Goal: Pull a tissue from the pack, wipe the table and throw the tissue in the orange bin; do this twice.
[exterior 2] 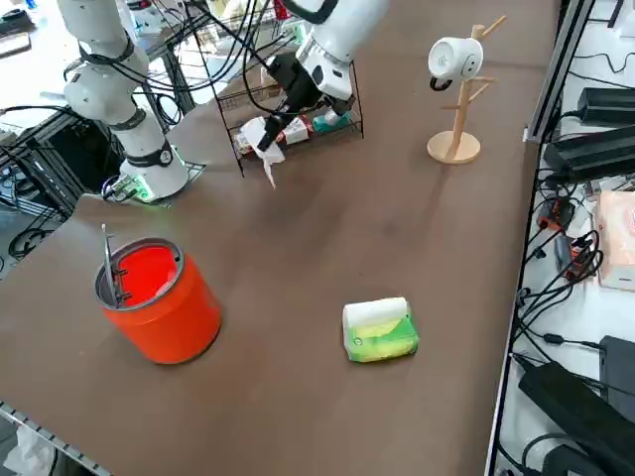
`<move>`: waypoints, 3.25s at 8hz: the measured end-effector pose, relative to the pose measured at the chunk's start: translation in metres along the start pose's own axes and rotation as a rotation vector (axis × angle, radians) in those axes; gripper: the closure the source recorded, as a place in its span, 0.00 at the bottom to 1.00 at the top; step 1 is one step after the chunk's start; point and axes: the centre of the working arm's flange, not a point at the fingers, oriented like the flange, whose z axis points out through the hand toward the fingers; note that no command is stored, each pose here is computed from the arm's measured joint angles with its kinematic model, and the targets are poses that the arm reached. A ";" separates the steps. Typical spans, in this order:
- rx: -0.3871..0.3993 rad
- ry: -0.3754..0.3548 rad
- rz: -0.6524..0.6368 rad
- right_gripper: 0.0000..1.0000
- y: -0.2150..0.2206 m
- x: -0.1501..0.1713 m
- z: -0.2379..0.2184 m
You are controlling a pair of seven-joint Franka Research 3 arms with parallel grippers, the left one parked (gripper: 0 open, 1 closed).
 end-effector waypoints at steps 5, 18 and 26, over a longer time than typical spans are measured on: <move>-0.154 -0.083 -0.133 0.98 0.136 -0.027 0.011; -0.240 -0.192 -0.248 0.97 0.244 0.015 0.123; -0.192 -0.142 -0.353 0.00 0.258 0.018 0.154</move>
